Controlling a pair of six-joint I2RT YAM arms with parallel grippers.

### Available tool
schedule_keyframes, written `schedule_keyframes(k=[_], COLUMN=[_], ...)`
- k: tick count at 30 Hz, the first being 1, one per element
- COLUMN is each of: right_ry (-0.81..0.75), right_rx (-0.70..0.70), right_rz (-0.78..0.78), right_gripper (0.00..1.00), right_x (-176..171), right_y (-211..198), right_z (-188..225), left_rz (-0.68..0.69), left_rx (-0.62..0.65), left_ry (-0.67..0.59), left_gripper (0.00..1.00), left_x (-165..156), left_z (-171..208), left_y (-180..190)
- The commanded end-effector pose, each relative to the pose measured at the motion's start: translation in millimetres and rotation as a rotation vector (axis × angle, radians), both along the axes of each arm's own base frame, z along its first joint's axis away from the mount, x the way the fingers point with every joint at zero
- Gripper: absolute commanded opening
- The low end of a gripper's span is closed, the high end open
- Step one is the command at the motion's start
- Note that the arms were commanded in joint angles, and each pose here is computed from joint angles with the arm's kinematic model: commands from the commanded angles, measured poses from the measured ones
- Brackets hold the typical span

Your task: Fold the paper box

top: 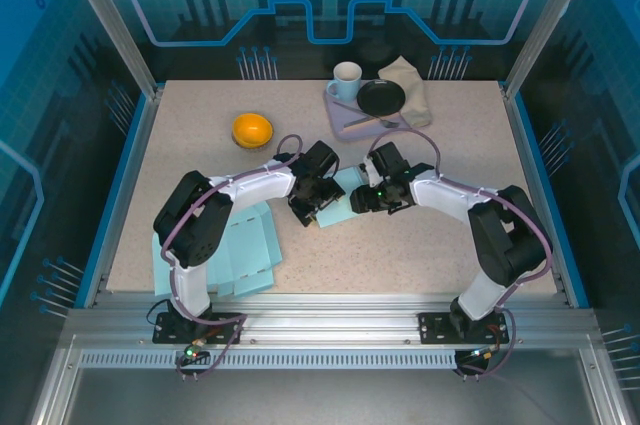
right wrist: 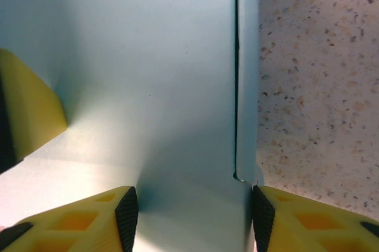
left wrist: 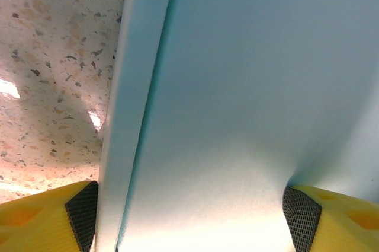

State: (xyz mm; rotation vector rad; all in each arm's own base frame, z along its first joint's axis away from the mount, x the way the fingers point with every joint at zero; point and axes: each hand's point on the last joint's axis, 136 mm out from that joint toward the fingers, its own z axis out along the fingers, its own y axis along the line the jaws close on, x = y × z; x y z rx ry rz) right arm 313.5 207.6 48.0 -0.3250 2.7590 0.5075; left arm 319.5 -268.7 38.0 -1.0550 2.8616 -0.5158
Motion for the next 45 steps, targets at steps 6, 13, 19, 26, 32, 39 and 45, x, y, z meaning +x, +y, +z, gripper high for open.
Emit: schedule_keyframes(k=[6, 13, 19, 26, 32, 39, 45], right_ry=[0.103, 0.119, 0.119, 0.11, 0.095, 0.081, 0.073], right_rx=[0.084, 0.086, 0.076, 0.054, 0.019, -0.029, -0.051], right_rz=[0.012, 0.02, 0.02, 0.024, 0.007, -0.012, -0.016], right_gripper=[0.51, 0.46, 0.43, 0.42, 0.4, 0.41, 0.43], right_x=[-15.9, -22.0, -26.1, -30.6, -40.8, -42.4, -40.5], right_y=[7.1, 6.3, 2.5, -3.5, -16.4, -27.1, -30.6], right_z=[4.7, -0.9, -3.0, -12.1, -27.7, -36.8, -35.6], left_rz=[0.051, 0.053, 0.056, 0.064, 0.071, 0.074, 0.072], left_rx=[0.18, 0.182, 0.186, 0.19, 0.194, 0.2, 0.203], left_ry=[0.143, 0.147, 0.15, 0.16, 0.17, 0.179, 0.184], left_gripper=[0.83, 0.83, 0.83, 0.83, 0.83, 0.83, 0.83], left_x=[-23.4, -23.8, -23.4, -24.8, -26.0, -26.7, -27.6], left_z=[-48.6, -49.9, -50.2, -52.5, -54.8, -57.1, -58.1], left_y=[41.2, 41.7, 43.3, 46.2, 49.5, 51.3, 51.8])
